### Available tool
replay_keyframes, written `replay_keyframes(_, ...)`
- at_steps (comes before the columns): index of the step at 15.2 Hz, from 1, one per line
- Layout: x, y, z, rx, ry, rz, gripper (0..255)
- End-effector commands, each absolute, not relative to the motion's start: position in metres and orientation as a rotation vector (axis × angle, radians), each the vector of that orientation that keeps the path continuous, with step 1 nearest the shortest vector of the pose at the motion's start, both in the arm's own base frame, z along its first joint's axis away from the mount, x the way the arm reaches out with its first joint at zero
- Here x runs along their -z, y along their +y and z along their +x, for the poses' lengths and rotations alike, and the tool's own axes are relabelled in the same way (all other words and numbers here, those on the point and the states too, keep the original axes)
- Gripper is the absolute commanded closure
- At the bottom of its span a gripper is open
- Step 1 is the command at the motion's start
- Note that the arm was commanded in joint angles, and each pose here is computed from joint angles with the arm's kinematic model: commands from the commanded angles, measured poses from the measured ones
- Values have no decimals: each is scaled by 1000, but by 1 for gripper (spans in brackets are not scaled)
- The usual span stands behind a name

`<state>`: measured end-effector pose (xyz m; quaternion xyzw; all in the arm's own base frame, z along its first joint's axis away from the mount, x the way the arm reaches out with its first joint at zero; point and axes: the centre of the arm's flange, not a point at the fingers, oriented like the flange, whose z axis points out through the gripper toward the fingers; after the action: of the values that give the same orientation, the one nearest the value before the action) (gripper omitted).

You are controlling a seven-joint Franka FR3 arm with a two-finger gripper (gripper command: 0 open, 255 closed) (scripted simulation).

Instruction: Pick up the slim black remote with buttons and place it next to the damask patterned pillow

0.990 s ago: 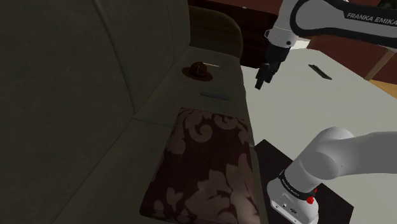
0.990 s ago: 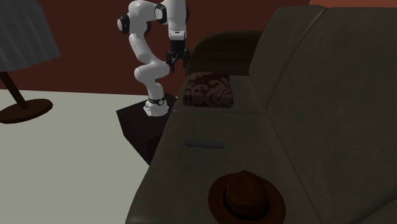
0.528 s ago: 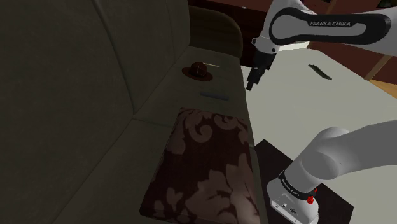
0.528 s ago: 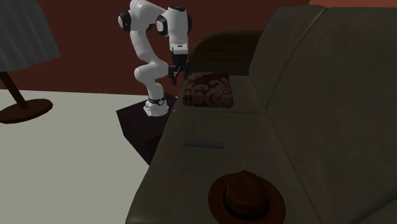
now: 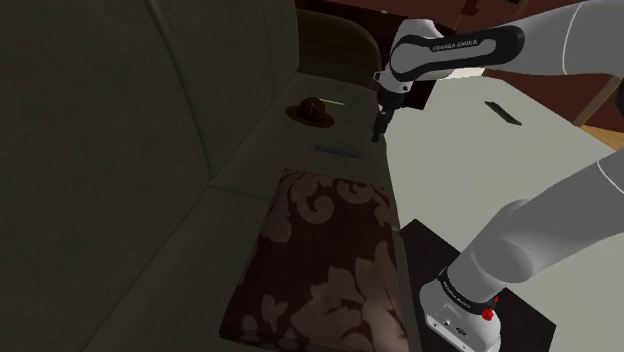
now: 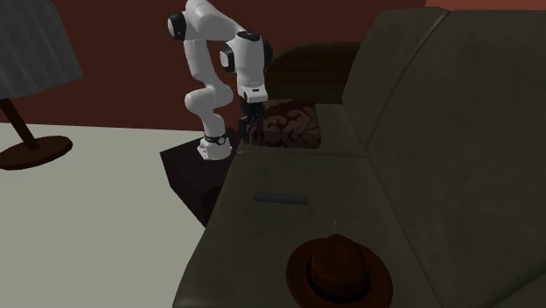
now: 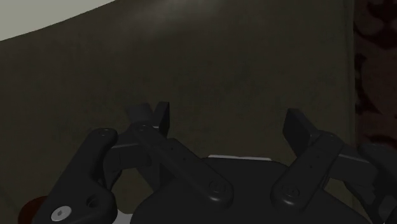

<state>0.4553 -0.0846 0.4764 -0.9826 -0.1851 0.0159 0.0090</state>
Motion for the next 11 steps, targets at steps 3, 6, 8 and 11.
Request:
replay_keyframes(3, -447, -101, 497, -55, -685, -3036, 0)
replay_keyframes(6, -424, -111, 529, -60, -762, -3008, 0)
replay_keyframes(8, -409, -117, 551, -64, -813, -2989, 0)
replay_keyframes(11, -386, -124, 584, -69, -889, -2958, 0)
